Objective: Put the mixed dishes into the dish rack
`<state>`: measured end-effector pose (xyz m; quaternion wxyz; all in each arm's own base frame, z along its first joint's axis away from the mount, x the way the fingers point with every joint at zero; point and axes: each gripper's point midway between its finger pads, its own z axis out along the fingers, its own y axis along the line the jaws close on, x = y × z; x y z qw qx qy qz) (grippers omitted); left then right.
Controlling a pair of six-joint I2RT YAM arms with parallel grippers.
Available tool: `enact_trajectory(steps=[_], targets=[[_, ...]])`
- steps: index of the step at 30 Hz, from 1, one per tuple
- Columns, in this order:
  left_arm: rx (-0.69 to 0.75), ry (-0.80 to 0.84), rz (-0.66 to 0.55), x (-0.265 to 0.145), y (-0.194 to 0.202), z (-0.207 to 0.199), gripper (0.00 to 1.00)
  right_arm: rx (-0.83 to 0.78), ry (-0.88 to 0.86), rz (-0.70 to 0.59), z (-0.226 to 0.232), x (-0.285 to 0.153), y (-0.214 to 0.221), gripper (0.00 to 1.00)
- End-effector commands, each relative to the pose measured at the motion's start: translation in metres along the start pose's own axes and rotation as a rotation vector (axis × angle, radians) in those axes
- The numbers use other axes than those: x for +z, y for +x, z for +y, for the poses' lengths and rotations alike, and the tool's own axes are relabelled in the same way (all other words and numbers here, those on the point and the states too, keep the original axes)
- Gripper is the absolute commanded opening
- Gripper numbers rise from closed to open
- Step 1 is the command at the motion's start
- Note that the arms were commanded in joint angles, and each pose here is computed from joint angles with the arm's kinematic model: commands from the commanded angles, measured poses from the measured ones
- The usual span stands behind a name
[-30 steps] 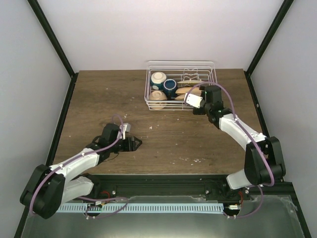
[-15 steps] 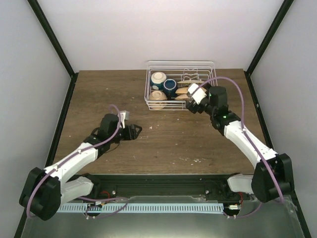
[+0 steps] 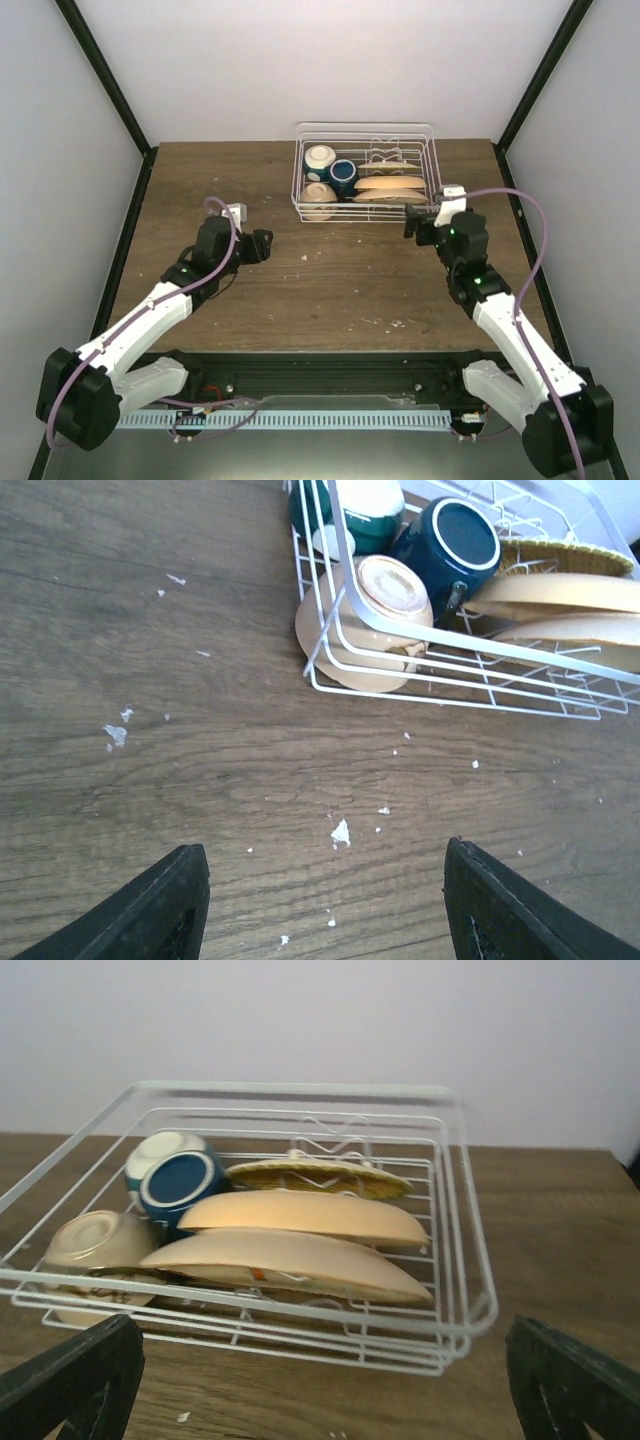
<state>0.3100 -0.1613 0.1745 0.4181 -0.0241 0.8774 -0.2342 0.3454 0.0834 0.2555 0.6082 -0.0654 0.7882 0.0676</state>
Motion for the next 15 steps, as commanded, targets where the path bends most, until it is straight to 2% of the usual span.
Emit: enact_trajectory(steps=[1,5,15], targets=[[-0.007,-0.032,-0.053,-0.009,-0.007,0.007,0.66,0.159,0.163,-0.059,-0.034,-0.016,0.002,1.00],[-0.016,-0.035,-0.062,-0.015,-0.005,0.010,0.66,0.188,0.218,-0.058,-0.045,-0.019,0.012,1.00],[-0.013,-0.056,-0.060,-0.024,-0.001,0.016,0.66,0.208,0.146,-0.037,-0.033,-0.008,0.019,1.00]])
